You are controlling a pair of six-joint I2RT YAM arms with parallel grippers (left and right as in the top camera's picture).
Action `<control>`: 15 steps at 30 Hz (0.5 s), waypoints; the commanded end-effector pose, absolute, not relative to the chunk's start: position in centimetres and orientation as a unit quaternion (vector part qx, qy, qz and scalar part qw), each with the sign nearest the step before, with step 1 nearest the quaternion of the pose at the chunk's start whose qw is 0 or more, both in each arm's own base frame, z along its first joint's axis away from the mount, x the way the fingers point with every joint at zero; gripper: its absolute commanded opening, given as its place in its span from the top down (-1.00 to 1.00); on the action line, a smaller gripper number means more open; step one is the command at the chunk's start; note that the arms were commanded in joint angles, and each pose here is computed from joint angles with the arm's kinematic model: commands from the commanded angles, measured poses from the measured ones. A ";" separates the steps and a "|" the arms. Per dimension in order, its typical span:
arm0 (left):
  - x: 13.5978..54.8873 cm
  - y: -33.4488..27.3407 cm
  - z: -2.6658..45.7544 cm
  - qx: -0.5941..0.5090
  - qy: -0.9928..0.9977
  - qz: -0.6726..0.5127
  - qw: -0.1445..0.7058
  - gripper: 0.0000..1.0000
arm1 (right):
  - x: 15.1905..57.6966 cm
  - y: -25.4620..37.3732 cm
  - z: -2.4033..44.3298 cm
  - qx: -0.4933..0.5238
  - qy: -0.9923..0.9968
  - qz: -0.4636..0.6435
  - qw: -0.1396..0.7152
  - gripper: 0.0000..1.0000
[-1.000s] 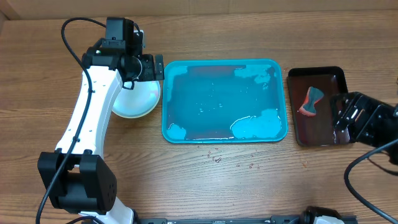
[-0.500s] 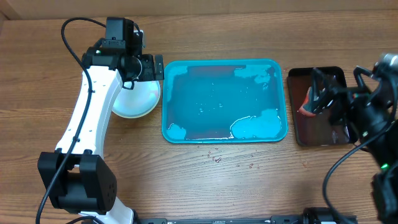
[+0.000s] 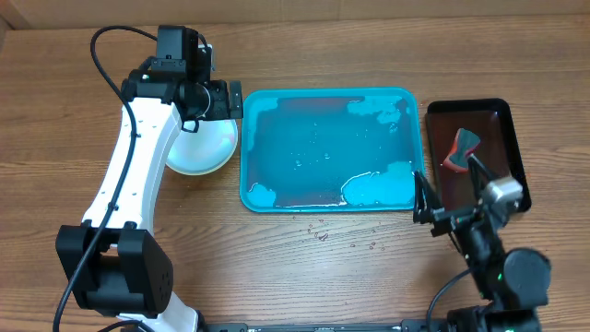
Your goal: Clean dirty plates on tray and stack at the side
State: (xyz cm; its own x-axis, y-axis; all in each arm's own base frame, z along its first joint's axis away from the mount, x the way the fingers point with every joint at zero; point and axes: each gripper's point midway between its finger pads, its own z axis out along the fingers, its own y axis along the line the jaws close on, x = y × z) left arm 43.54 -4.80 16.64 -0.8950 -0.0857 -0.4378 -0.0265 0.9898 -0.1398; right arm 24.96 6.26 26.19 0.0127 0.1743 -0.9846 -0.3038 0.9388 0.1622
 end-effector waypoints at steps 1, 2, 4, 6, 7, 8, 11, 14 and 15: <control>43.9 -4.8 17.2 -0.032 0.969 -0.067 0.235 -1.00 | 24.5 5.7 24.1 -0.035 0.674 0.158 0.721 -1.00; 43.9 -4.8 17.2 -0.032 0.969 -0.067 0.235 -1.00 | 24.4 5.7 23.7 -0.036 0.673 0.158 0.722 -1.00; 43.9 -4.8 17.2 -0.032 0.969 -0.067 0.235 -1.00 | 24.2 5.6 22.9 -0.036 0.671 0.158 0.723 -1.00; 43.9 -4.8 17.2 -0.032 0.969 -0.067 0.235 -1.00 | 24.1 5.6 22.3 -0.036 0.670 0.158 0.725 -1.00; 43.9 -4.8 17.2 -0.032 0.969 -0.067 0.235 -1.00 | 24.0 5.6 22.0 -0.036 0.669 0.158 0.725 -1.00; 43.9 -4.8 17.2 -0.032 0.969 -0.067 0.235 -1.00 | 24.0 5.6 21.8 -0.036 0.668 0.158 0.726 -1.00; 43.9 -4.8 17.2 -0.032 0.969 -0.067 0.235 -1.00 | 23.9 5.6 20.9 -0.036 0.666 0.158 0.728 -1.00; 43.9 -4.8 17.2 -0.032 0.969 -0.067 0.235 -0.99 | 23.9 5.7 19.4 -0.035 0.680 0.161 0.715 -1.00; 43.9 -4.8 17.2 -0.032 0.969 -0.067 0.235 -0.99 | 23.9 5.7 18.7 -0.035 0.689 0.162 0.706 -1.00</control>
